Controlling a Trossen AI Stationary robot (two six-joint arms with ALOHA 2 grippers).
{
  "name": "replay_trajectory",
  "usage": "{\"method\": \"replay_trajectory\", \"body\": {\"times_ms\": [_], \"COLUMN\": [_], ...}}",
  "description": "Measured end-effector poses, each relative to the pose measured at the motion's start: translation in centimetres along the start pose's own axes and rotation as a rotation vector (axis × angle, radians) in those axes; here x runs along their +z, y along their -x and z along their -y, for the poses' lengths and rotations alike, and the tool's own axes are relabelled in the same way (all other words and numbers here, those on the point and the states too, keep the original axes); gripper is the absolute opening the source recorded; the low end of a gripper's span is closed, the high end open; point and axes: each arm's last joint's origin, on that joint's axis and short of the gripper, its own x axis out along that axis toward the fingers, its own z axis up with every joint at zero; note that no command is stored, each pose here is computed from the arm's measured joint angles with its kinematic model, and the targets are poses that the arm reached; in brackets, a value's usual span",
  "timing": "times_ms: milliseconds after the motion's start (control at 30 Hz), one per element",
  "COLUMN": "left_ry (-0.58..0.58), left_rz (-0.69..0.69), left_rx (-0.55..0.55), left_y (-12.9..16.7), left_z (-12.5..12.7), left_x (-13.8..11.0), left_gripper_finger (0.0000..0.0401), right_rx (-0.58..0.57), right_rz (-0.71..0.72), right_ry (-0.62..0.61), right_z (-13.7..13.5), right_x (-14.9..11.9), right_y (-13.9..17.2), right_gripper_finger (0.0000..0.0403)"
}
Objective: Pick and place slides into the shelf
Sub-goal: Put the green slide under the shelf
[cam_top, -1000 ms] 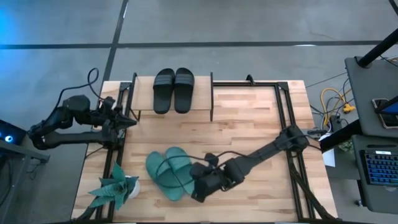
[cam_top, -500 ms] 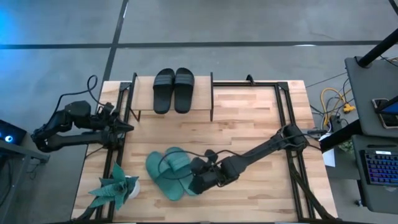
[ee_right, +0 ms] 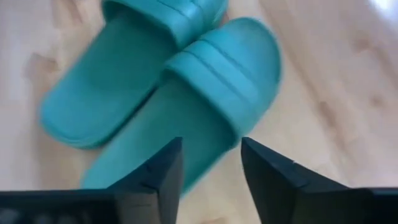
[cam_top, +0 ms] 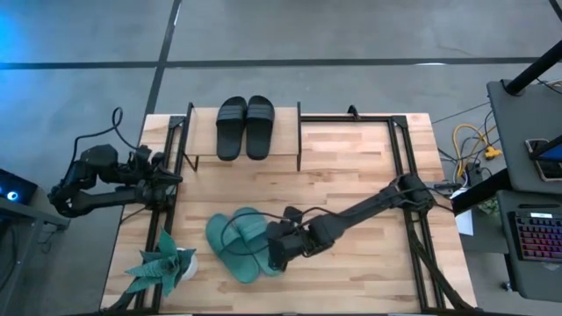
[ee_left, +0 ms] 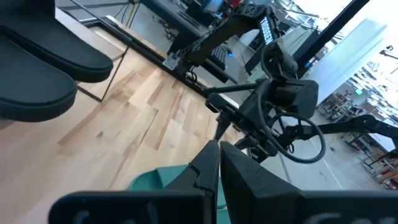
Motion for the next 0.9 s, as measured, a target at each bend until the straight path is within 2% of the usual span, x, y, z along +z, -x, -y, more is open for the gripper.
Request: {"method": "replay_trajectory", "body": {"times_ms": [167,367,667,900], "left_ry": [-0.002,0.006,0.010,0.016], "left_rz": [-0.004,-0.027,-0.041,-0.041], "left_rx": [0.006,0.021,0.030,0.031], "left_y": [-0.1,-0.6,-1.0,-1.0], "left_z": [0.0,0.0,0.0,0.0], "left_x": [0.0,0.2,0.3,0.3], "left_gripper_finger": [0.0000,0.0000,0.0000,0.0000], "right_rx": [-0.051,-0.056,-0.041,-0.074], "right_rz": [-0.007,-0.003,-0.012,0.053], "right_ry": [0.176,0.287,0.286,0.245], "right_z": [0.6,0.7,0.9,1.2], "right_x": [-0.2,-0.5,-0.8,-0.3], "right_y": [-1.8,-4.3,-6.3,-7.1], "right_gripper_finger": [0.0190,0.0210,0.0201,0.0166]}}
